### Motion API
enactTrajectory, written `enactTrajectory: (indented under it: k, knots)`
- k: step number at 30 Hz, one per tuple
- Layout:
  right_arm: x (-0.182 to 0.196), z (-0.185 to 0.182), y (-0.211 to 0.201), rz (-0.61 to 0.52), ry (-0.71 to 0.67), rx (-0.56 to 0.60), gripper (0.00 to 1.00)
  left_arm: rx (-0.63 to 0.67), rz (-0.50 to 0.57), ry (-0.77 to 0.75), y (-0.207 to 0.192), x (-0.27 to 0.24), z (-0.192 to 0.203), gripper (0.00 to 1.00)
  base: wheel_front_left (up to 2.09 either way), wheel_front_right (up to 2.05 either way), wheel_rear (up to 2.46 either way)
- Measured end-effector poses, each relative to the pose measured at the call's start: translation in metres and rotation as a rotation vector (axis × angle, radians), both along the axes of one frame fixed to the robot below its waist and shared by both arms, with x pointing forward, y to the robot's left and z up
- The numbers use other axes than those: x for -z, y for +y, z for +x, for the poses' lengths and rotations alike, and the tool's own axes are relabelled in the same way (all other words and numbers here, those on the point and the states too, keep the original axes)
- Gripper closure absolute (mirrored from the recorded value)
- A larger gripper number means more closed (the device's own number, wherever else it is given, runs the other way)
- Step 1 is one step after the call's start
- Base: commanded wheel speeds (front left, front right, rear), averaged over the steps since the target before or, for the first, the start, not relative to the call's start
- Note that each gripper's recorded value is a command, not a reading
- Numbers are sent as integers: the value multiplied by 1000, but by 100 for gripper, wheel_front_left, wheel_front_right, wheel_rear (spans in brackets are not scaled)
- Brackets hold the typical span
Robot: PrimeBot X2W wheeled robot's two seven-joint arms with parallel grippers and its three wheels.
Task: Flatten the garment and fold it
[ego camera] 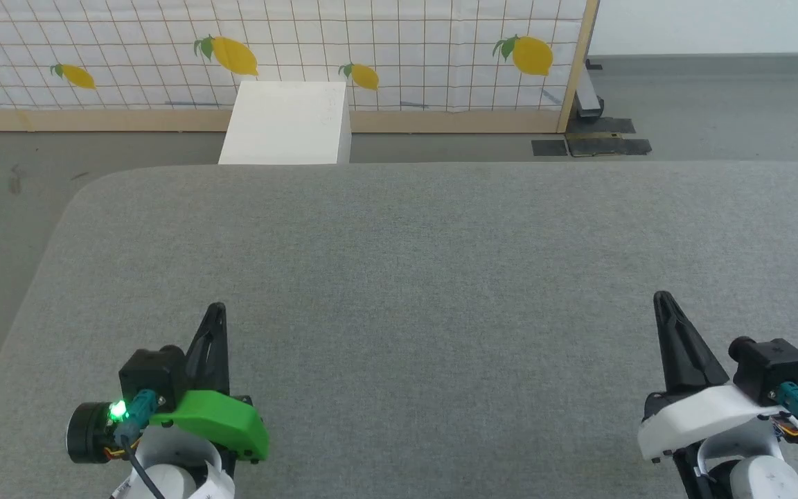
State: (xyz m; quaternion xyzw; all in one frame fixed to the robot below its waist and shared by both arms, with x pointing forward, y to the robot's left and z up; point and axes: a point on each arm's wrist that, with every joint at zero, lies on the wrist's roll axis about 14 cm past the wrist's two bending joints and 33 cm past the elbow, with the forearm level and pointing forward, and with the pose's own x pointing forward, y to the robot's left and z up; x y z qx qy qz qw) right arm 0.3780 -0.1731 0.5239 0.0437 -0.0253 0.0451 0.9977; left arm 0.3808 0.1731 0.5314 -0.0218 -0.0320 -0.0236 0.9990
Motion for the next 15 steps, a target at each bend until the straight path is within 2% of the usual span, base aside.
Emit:
enactTrajectory:
  k: [15]
  knots:
    - [-1, -1, 3, -28, 10, -11, 100, -9, 24, 10, 0, 0, -1, 100, 0, 0, 0]
